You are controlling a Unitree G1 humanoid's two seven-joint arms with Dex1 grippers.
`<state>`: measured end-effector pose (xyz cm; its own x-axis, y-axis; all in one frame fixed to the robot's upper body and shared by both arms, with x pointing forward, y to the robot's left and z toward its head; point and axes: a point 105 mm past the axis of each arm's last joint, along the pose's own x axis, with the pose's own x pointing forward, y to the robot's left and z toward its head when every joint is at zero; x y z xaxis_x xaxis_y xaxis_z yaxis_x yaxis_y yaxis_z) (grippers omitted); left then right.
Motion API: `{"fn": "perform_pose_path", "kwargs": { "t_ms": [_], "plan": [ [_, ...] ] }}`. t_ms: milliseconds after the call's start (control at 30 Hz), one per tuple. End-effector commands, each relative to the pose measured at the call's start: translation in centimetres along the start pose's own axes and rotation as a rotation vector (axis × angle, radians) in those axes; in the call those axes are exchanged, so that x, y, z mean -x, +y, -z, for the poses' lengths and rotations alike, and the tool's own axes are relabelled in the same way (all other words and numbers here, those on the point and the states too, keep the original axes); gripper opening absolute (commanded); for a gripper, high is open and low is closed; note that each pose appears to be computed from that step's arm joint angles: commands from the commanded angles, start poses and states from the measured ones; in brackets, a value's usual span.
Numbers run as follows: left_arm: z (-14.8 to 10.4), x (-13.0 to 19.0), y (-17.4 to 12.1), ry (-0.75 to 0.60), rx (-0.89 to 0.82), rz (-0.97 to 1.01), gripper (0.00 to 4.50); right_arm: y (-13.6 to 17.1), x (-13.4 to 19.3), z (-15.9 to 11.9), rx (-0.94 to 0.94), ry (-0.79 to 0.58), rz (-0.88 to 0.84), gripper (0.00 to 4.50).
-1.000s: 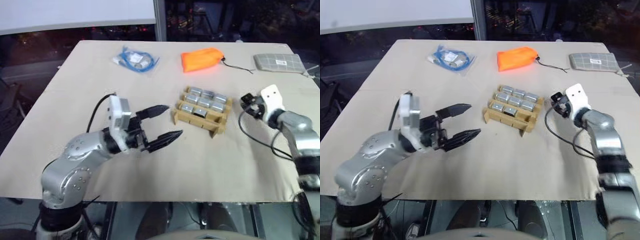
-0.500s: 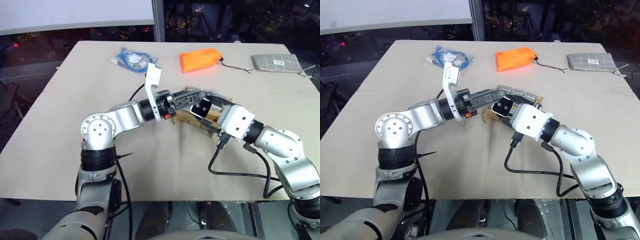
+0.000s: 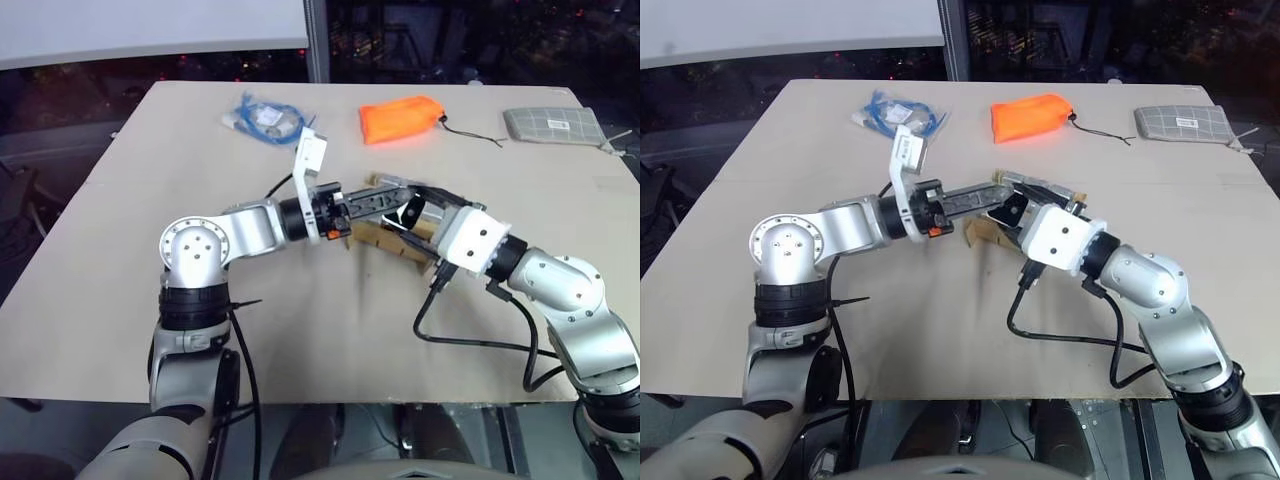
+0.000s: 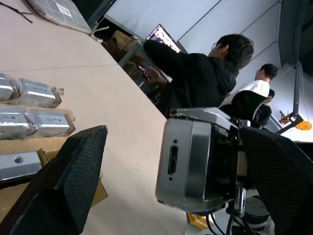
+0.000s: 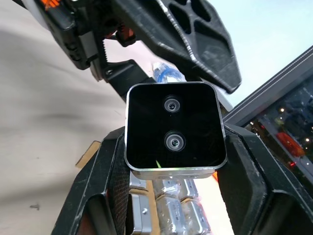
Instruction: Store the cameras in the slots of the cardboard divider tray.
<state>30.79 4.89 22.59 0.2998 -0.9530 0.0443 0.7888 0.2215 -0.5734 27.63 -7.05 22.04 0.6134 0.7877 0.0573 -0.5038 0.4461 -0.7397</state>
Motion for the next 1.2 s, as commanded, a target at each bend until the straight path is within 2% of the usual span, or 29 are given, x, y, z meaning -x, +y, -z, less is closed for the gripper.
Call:
{"fn": "perform_pose_path", "kwargs": {
  "t_ms": [33, 100, 133, 167, 200, 233, 267, 333, 367, 400, 500, 600, 867, 1100, 1200],
  "plan": [
    [-0.2, -0.1, -1.0, 0.019, -0.026, 0.035, 2.83, -1.4, 0.1, -1.4, 0.036, -0.046, 0.050, 1.94],
    [-0.1, -0.2, -1.0, 0.022, -0.022, 0.038, 1.92, -1.4, 0.0, -1.7, 0.032, -0.054, 0.051, 1.94],
    [-0.1, -0.2, -1.1, 0.022, -0.022, 0.040, 1.63, -1.3, 0.0, -1.7, 0.027, -0.057, 0.044, 1.94],
    [-0.1, -0.2, -1.1, 0.023, -0.022, 0.042, 1.05, -1.2, 0.0, -1.8, 0.016, -0.060, 0.033, 1.94],
    [-0.1, -0.2, -1.2, 0.024, -0.023, 0.045, 0.76, -1.1, 0.0, -1.9, 0.000, -0.064, 0.023, 1.94],
    [-0.2, -0.2, -1.3, 0.023, -0.025, 0.051, 0.76, -1.1, 0.0, -2.0, -0.015, -0.068, 0.020, 1.94],
    [-0.2, -0.3, -1.3, 0.022, -0.027, 0.054, 0.76, -1.1, 0.1, -2.0, -0.024, -0.071, 0.020, 2.94],
    [-0.8, -0.2, -1.8, 0.009, -0.050, 0.075, 0.76, -1.0, 0.2, -2.0, -0.031, -0.065, 0.021, 3.61],
    [-1.1, -0.2, -1.9, 0.003, -0.064, 0.081, 0.76, -1.1, 0.3, -1.9, -0.041, -0.058, 0.036, 4.16],
    [-1.6, -0.3, -1.9, -0.005, -0.089, 0.077, 0.76, -1.2, 0.6, -1.7, -0.062, -0.044, 0.052, 4.42],
    [-3.1, -0.6, -1.4, -0.021, -0.166, 0.072, 0.76, -0.9, 2.3, -0.7, -0.170, 0.017, 0.089, 4.42],
    [-3.8, -1.5, -0.3, 0.039, -0.326, 0.082, 0.76, -0.5, 5.1, -0.1, -0.306, 0.070, 0.141, 4.42],
    [-1.2, -4.9, 3.9, 0.351, -0.785, 0.226, 0.76, 1.5, 10.4, 0.0, -0.477, 0.175, 0.185, 4.42],
    [0.0, -7.5, 6.4, 0.529, -1.046, 0.232, 0.76, 2.4, 13.0, 0.5, -0.502, 0.247, 0.272, 4.42],
    [0.2, -8.4, 6.5, 0.547, -1.090, 0.229, 0.76, 2.6, 13.4, 0.3, -0.506, 0.249, 0.296, 4.42]
  ]
}}
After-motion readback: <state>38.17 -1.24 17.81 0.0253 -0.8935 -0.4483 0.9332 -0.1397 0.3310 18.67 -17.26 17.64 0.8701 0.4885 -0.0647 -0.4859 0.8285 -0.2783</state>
